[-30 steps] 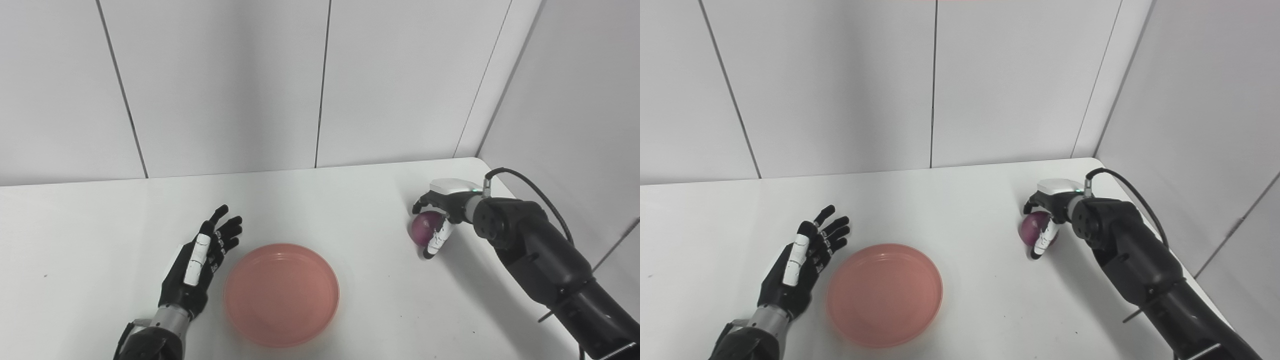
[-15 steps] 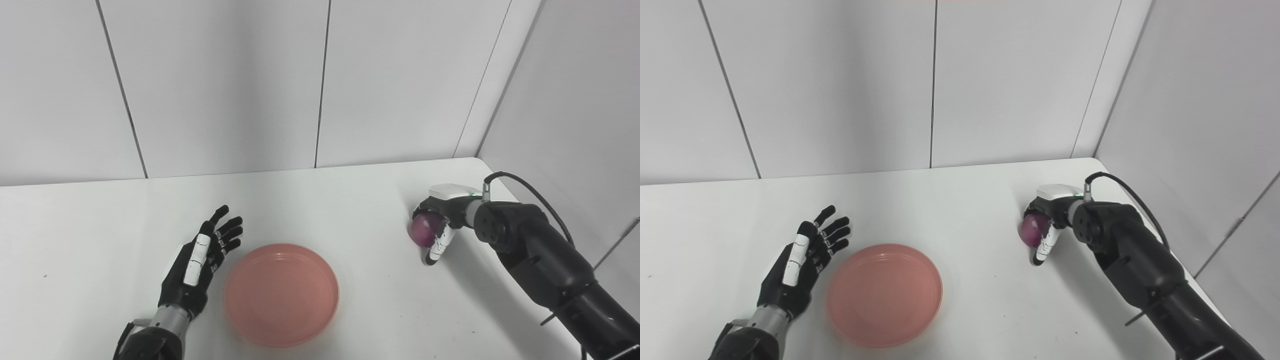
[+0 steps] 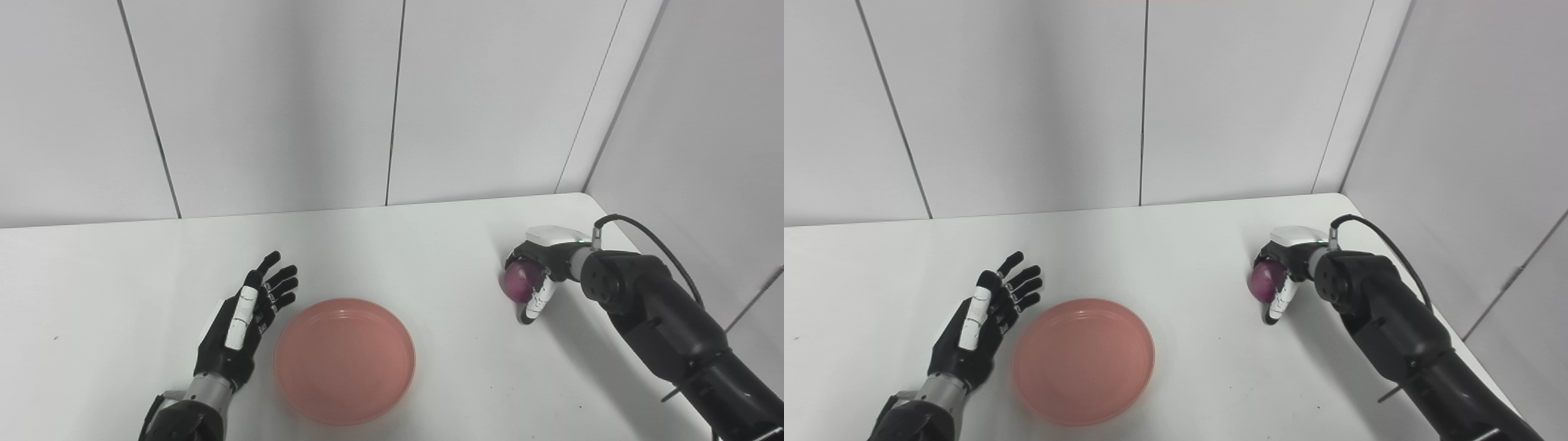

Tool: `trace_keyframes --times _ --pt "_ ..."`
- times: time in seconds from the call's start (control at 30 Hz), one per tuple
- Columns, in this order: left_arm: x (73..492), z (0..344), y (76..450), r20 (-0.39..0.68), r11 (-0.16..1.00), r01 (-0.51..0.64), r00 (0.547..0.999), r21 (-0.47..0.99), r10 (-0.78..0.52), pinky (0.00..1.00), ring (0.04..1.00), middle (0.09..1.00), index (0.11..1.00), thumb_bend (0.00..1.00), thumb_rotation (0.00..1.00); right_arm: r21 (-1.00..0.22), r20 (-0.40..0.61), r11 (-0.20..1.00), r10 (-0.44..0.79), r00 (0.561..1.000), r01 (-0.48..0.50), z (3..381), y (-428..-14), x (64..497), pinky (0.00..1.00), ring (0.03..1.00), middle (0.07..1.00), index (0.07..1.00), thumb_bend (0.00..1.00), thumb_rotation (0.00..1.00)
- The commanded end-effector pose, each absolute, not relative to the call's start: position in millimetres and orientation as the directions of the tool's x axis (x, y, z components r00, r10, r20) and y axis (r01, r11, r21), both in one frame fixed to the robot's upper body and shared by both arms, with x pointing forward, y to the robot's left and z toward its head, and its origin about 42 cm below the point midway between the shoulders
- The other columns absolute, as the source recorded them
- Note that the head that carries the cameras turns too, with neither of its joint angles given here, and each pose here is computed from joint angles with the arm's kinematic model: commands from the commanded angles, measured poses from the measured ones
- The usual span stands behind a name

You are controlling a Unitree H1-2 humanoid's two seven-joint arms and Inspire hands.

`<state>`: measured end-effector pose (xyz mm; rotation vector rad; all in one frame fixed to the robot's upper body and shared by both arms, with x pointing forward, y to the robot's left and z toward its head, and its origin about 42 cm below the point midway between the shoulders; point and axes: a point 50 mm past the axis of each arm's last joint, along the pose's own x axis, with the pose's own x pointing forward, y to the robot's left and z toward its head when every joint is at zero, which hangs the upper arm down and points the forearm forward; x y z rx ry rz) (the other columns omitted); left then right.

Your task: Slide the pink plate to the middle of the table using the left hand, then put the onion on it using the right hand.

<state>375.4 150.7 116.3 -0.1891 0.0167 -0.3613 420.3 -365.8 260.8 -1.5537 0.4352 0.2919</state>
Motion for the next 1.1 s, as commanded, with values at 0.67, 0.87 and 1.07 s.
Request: trace_keyframes --times 0.67,0.87,1.07 --pt "373.3 105.0 153.7 -0.051 0.924 0.340 0.934 -0.176 -0.354 0.87 0.866 0.853 0.908 0.78 0.87 -0.911 -0.408 -0.019 -0.081 0.909 -0.411 269.2 -373.7 428.4 0.28 0.375 0.482 0.660 0.57 0.00" --pt "373.3 104.8 154.0 -0.054 0.924 0.341 0.933 -0.175 -0.355 0.87 0.870 0.856 0.910 0.78 0.87 -0.904 -0.427 0.044 -0.049 0.903 -0.425 270.2 -369.4 426.1 0.26 0.352 0.483 0.652 0.56 0.00" --pt "373.1 104.0 153.3 -0.059 0.923 0.343 0.932 -0.173 -0.357 0.87 0.871 0.857 0.909 0.77 0.87 -0.896 -0.432 0.116 -0.011 0.902 -0.428 282.9 -363.5 424.0 0.26 0.358 0.486 0.639 0.56 0.00"
